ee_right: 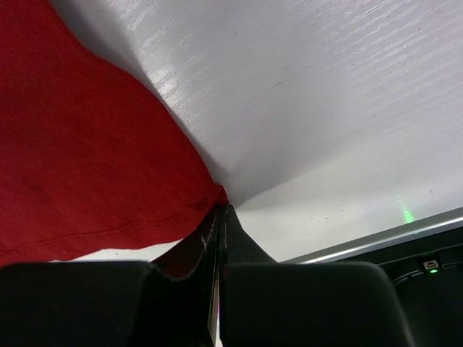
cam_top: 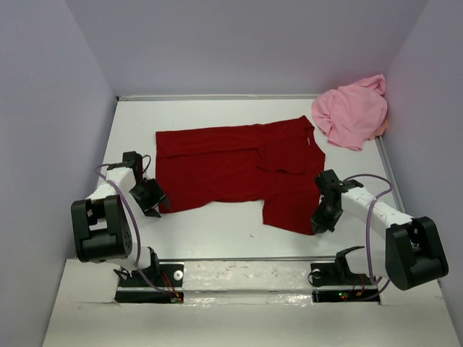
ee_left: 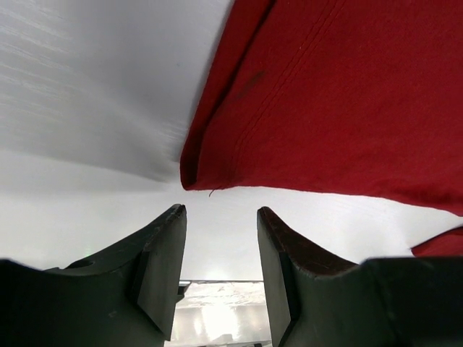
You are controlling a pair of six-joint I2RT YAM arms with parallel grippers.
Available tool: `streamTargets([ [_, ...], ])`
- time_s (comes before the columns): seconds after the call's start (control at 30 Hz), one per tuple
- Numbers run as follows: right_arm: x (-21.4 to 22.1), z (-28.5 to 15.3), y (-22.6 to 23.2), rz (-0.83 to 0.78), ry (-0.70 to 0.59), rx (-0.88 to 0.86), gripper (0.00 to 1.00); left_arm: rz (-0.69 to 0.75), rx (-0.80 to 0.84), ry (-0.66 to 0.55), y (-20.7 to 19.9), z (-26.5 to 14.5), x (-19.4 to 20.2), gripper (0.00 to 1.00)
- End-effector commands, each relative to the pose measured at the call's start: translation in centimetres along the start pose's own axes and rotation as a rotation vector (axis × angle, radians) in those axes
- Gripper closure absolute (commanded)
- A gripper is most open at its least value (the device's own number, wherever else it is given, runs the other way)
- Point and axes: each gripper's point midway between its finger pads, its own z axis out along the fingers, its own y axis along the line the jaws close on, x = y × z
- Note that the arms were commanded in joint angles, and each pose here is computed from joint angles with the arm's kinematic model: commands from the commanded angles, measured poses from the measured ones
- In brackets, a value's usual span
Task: Fold and stack the t-shirts
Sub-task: Grap the side of the flattened tshirt closest away from the robot with both arms
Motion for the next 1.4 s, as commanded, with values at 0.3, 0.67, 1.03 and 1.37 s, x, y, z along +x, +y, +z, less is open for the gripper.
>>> streamTargets([
  [0.3, -1.2, -0.7, 1.2, -0.02, -0.045, -0.026, 1.0, -0.056, 0.0, -0.063, 0.8, -0.5, -1.3, 0.47],
  [0.67, -1.2, -0.7, 1.3, -0.022, -0.043, -0.029, 1.0, -0.064, 0.003, -0.053, 1.1, 0.3, -1.2, 0.54],
  [1.03, -1.2, -0.8, 1.3, -0.022, -0.047, -0.032, 1.0, -0.067, -0.001, -0.03, 1.5, 1.3, -0.7, 0.56],
  [1.37, -1.4, -0.9, 1.5, -0.029, -0.048, -0.033, 1.0, -0.069, 0.01, -0.041, 1.1, 1.3, -1.4, 0.6],
])
